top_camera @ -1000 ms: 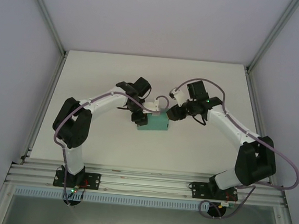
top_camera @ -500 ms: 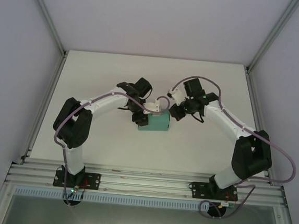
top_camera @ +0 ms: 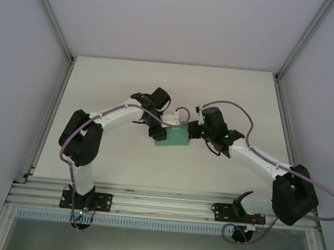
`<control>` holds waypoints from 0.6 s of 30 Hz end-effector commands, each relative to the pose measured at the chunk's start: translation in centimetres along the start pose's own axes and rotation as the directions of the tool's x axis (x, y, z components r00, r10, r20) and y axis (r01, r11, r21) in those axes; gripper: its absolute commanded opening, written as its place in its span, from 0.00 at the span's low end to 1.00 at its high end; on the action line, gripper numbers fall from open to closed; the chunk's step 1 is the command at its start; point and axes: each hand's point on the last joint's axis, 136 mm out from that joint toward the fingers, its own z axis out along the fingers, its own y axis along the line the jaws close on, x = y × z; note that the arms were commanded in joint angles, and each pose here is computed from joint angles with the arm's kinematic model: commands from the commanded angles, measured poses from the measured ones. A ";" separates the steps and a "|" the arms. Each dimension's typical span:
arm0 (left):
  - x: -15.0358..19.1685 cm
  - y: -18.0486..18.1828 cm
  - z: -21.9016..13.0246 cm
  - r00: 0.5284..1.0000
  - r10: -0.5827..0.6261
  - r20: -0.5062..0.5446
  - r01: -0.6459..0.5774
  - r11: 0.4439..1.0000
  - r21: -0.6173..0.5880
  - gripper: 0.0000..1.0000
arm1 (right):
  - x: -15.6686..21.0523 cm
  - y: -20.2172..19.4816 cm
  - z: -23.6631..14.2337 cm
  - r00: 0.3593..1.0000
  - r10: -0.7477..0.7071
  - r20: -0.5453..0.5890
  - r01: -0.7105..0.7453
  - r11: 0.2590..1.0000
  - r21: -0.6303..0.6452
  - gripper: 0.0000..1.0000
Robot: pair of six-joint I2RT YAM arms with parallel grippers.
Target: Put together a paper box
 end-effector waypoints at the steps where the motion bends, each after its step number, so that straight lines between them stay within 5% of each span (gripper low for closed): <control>1: -0.5 0.7 0.4 0.999 -0.030 0.023 0.031 0.999 -0.036 0.38 | 0.2 -0.8 0.9 0.994 0.059 0.091 -0.063 0.997 0.041 0.00; 6: -0.3 0.7 0.3 0.999 -0.034 0.024 0.035 0.999 -0.040 0.38 | 4.1 -1.5 2.2 0.997 -0.067 0.024 0.065 0.996 0.063 0.00; 11: -0.6 0.7 0.2 0.998 -0.046 0.035 0.047 0.998 -0.044 0.39 | 7.3 -0.3 2.7 0.977 -0.210 0.040 0.212 0.976 -0.043 0.00; 18: -1.0 1.3 -0.3 0.997 -0.065 0.044 0.068 0.995 -0.069 0.48 | 8.1 -1.3 3.3 0.982 -0.189 0.032 0.189 0.982 -0.002 0.00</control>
